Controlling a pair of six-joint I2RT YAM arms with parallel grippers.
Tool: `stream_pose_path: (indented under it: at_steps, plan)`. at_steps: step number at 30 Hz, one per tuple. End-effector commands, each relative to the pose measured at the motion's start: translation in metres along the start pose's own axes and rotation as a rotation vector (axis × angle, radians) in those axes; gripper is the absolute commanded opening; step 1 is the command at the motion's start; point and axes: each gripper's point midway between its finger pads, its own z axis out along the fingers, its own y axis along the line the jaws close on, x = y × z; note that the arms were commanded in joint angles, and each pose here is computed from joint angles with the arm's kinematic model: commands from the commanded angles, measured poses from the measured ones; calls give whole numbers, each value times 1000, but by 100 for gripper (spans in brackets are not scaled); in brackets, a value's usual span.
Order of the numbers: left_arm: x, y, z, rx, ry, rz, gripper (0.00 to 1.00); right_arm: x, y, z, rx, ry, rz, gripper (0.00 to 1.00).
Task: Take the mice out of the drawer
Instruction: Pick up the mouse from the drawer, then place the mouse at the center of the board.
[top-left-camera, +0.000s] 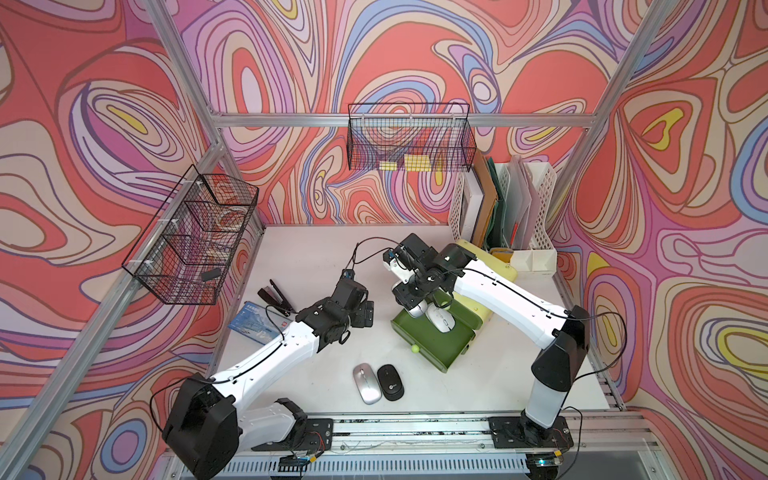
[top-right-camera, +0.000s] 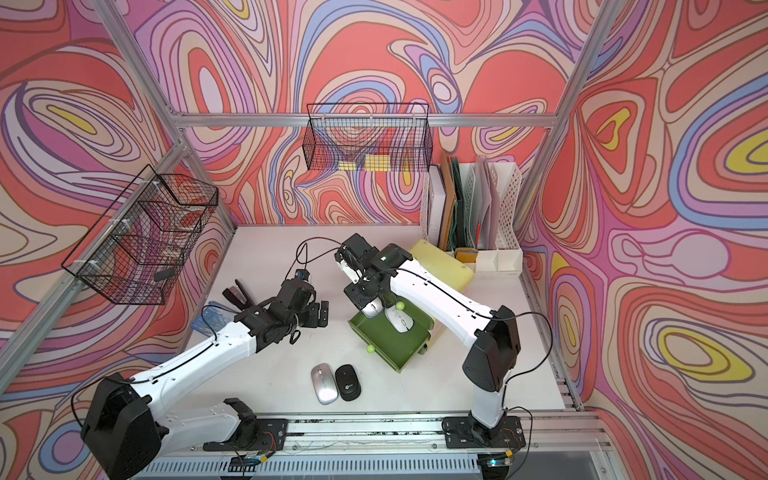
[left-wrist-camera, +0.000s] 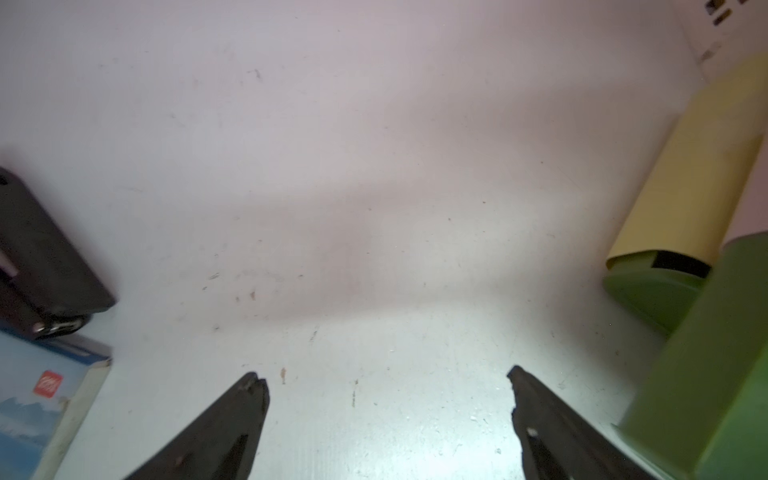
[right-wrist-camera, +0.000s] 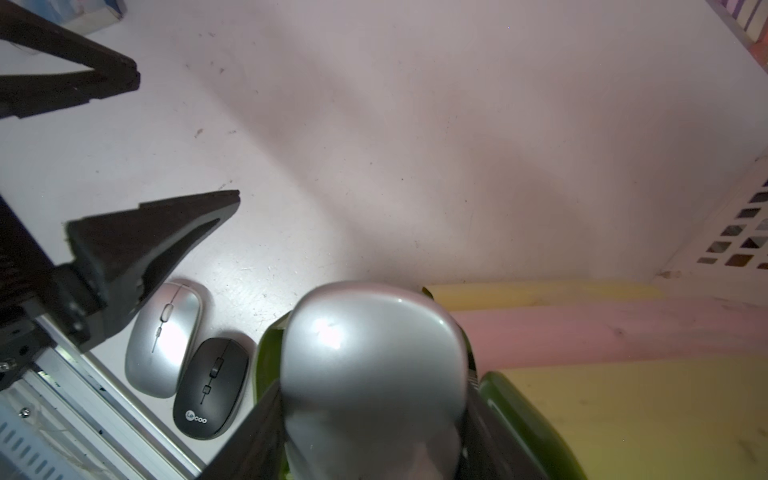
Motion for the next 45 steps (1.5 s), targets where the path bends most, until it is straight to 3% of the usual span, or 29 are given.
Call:
stream_pose_path:
  at_steps: [1, 7, 12, 19, 24, 33, 45]
  plan:
    - [-14, 47, -24, -171, -2, -89, 98, -17, 25, -19, -110, -90, -2, 39]
    - [-29, 115, -46, -270, 33, -304, 98, -14, 103, -10, -259, -81, -78, 39]
    - [-40, 157, -62, -339, 23, -446, 99, 10, 167, 31, -395, -2, -64, 39]
    - [-54, 176, -78, -338, -14, -513, 100, 41, 228, 76, -537, 91, -28, 39]
    - [-58, 177, -83, -332, -23, -514, 100, 41, 268, 91, -597, 111, -46, 39]
    - [-51, 175, -85, -305, -27, -517, 100, 45, 283, 113, -639, 145, 24, 44]
    - [-45, 171, -89, -281, -38, -512, 100, 49, 259, 167, -453, 197, 121, 49]
